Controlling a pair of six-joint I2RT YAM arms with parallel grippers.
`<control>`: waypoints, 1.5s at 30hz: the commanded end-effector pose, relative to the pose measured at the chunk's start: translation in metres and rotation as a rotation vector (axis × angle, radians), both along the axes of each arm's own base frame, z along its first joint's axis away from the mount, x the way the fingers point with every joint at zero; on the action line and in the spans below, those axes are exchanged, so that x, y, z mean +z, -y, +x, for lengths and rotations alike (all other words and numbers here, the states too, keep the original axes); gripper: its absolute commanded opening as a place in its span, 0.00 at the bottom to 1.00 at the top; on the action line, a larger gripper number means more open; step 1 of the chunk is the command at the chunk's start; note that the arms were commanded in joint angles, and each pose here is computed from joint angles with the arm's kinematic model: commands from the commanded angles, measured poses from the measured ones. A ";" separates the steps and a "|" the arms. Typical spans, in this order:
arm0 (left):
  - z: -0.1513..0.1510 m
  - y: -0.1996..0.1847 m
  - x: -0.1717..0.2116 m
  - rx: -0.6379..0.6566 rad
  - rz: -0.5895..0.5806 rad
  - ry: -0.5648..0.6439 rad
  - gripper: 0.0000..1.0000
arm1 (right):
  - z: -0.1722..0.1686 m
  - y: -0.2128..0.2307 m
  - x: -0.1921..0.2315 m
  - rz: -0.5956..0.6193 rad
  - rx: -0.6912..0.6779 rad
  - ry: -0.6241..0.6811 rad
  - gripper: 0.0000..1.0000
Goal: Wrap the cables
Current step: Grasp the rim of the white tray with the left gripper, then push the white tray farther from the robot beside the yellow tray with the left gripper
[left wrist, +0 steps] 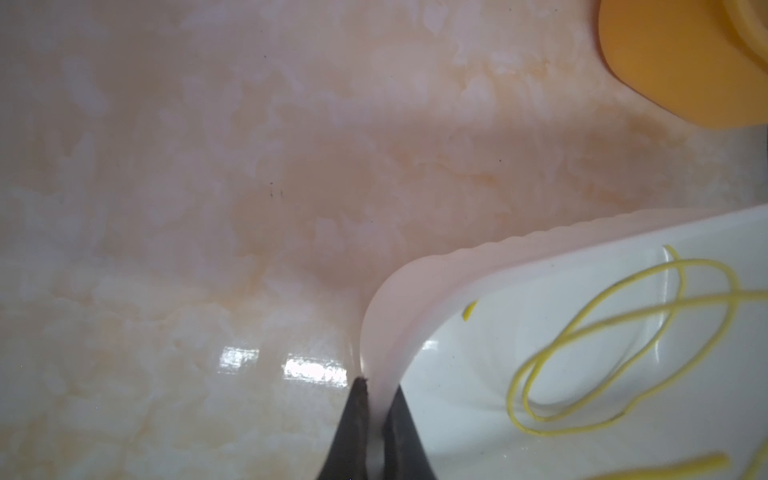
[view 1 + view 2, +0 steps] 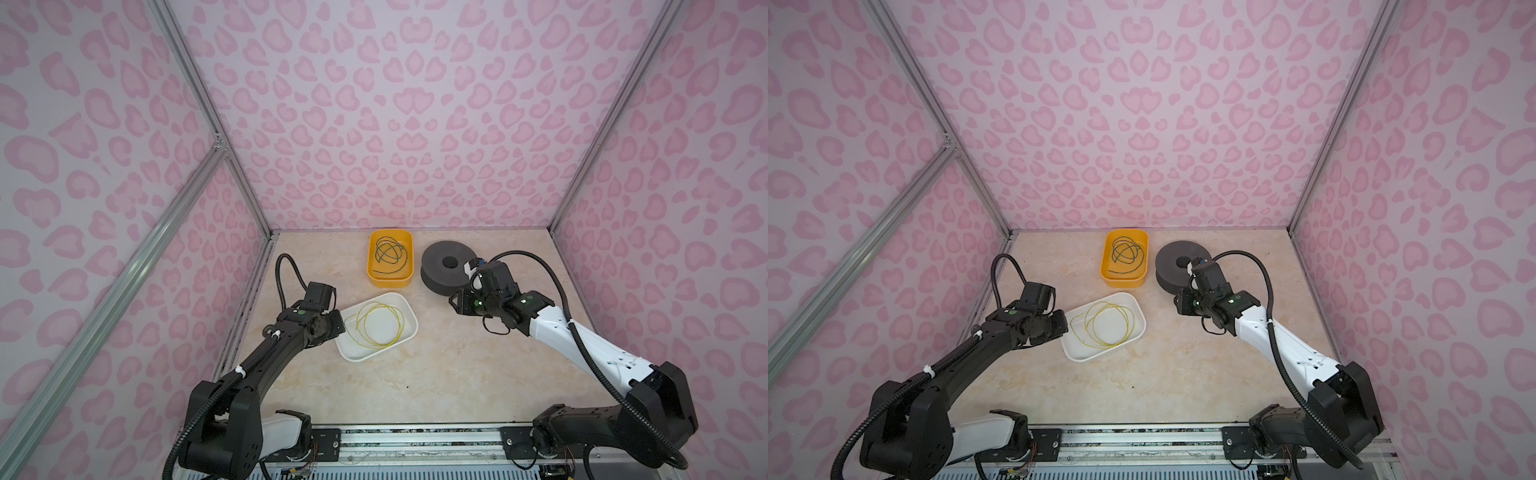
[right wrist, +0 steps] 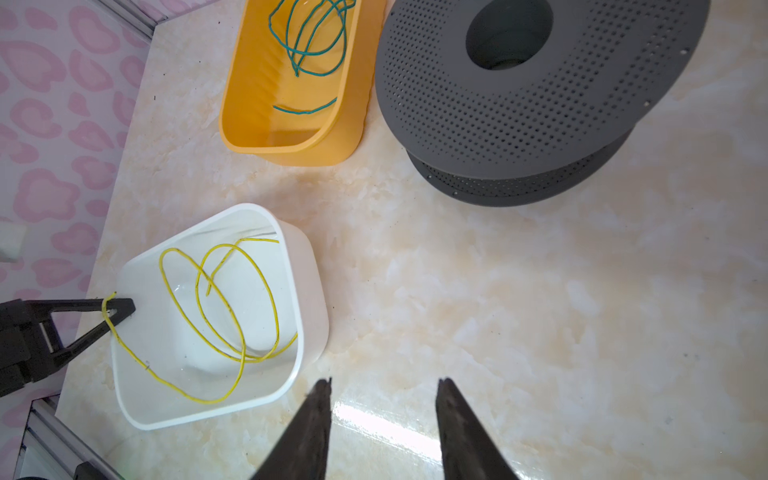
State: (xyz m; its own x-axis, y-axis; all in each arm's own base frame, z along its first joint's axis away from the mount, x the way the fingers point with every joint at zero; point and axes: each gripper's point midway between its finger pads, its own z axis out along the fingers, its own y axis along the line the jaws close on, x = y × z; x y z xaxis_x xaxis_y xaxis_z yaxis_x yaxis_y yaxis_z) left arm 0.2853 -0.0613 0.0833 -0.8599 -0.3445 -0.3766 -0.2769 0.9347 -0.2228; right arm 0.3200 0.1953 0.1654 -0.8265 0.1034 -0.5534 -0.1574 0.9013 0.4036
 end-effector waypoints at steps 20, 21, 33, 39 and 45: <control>0.018 0.023 0.100 -0.094 -0.200 0.167 0.04 | 0.005 0.018 0.010 0.030 -0.044 0.043 0.42; 0.024 0.019 0.106 -0.076 -0.208 0.178 0.04 | 0.005 0.021 0.011 0.034 -0.052 0.045 0.42; 0.109 -0.059 0.146 0.350 -0.399 0.351 0.04 | 0.009 0.040 0.017 0.047 -0.092 0.056 0.42; 0.132 -0.094 0.122 0.593 -0.404 0.346 0.04 | 0.011 0.049 0.017 0.057 -0.120 0.065 0.41; 0.132 -0.121 0.073 0.838 -0.365 0.292 0.04 | 0.013 0.058 0.017 0.059 -0.145 0.063 0.41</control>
